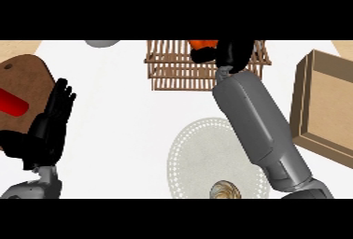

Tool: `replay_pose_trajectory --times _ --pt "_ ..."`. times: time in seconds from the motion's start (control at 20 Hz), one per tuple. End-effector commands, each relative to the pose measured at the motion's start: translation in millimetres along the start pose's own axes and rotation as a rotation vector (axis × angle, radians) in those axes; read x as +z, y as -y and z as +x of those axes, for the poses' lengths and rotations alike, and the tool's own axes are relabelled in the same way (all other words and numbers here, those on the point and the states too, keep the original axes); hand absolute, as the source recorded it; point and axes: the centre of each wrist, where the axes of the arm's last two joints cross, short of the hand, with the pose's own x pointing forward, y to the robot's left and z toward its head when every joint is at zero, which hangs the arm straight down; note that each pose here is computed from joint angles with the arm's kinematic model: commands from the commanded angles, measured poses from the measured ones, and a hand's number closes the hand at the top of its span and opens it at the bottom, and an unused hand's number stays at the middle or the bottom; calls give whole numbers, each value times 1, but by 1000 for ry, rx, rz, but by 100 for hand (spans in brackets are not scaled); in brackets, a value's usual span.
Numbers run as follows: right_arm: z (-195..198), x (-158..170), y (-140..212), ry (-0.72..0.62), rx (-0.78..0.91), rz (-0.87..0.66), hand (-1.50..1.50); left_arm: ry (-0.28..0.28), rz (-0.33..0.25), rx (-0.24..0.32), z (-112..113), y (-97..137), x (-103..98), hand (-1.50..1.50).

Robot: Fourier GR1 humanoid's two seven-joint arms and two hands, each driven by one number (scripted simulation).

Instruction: Pick the squash from the placemat and place it in the tiered shelf

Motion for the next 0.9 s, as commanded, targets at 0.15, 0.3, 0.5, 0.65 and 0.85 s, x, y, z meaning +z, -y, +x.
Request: replay_pose_trajectory --times 0.15,0.3,0.5,0.65,0.85 --pt "-1 -20 -12 -44 -79 82 -150 8 9 9 1 -2 -10 0" --pt "-9 -24 -14 -28 -101 107 -150 -14 -12 7 1 -2 -2 0" --pt "-6 -27 -5 49 -177 90 -150 -14 4 10 12 2 -8 0" --pt "14 -29 6 64 -261 36 -150 8 18 10 7 -8 -5 0" --pt "20 -34 19 42 -320 -22 -150 -6 11 16 15 -5 -5 0"
